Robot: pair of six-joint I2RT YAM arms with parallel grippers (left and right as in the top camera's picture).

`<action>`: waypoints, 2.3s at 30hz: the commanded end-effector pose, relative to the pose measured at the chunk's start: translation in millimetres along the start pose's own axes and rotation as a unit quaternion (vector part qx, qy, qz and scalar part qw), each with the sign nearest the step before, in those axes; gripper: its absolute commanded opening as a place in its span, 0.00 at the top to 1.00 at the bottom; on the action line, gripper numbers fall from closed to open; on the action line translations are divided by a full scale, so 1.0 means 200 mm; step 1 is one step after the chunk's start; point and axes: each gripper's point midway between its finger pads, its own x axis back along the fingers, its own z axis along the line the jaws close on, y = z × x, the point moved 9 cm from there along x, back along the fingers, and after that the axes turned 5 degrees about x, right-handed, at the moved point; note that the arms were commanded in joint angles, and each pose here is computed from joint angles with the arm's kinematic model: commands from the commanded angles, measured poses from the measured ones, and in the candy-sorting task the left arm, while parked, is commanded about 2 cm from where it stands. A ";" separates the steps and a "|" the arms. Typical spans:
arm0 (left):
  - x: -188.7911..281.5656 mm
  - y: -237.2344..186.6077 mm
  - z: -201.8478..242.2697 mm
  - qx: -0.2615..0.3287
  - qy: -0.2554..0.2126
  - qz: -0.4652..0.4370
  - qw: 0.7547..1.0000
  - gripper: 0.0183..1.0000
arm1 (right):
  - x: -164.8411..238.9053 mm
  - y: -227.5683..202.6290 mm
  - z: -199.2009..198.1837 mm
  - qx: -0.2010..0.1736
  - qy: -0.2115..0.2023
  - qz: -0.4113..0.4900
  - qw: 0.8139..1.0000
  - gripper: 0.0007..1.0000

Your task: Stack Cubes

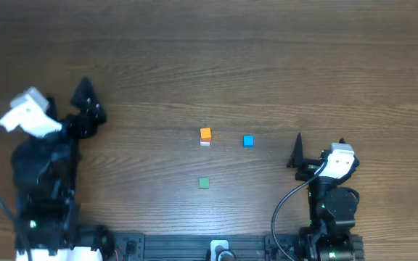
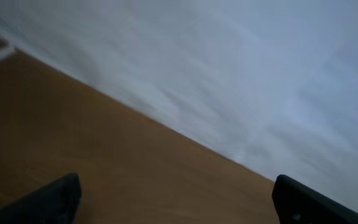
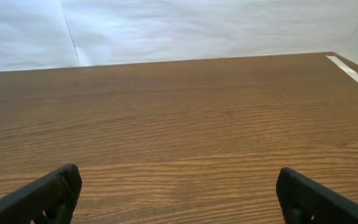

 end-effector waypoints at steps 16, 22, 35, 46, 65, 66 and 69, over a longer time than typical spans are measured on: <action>0.13 -0.33 0.28 -0.052 -0.080 -0.105 0.990 0.02 | 0.00 -0.01 0.00 0.002 -0.001 0.001 1.000 0.01; 0.12 -0.44 0.33 -0.051 -0.075 -0.086 0.992 0.00 | 0.00 -0.01 0.00 0.002 -0.001 0.001 1.000 0.01; 0.11 -0.59 0.43 -0.047 -0.027 0.001 0.999 0.00 | 0.00 -0.01 0.00 0.002 -0.001 0.001 1.000 0.01; 0.11 -0.58 0.42 -0.048 -0.030 -0.004 0.998 0.00 | 0.00 -0.01 0.00 0.002 -0.001 0.001 1.000 0.01; 0.11 -0.58 0.42 -0.048 -0.029 -0.002 0.998 0.00 | 0.00 0.02 -0.03 -0.002 -0.032 -0.019 0.999 0.01; 0.11 -0.58 0.42 -0.048 -0.029 -0.002 0.998 0.00 | 0.00 0.04 -0.04 -0.005 -0.041 -0.032 0.999 0.01; 0.11 -0.58 0.42 -0.048 -0.029 -0.002 0.998 0.00 | 0.01 0.10 -0.01 -0.033 -0.006 -0.070 0.997 0.01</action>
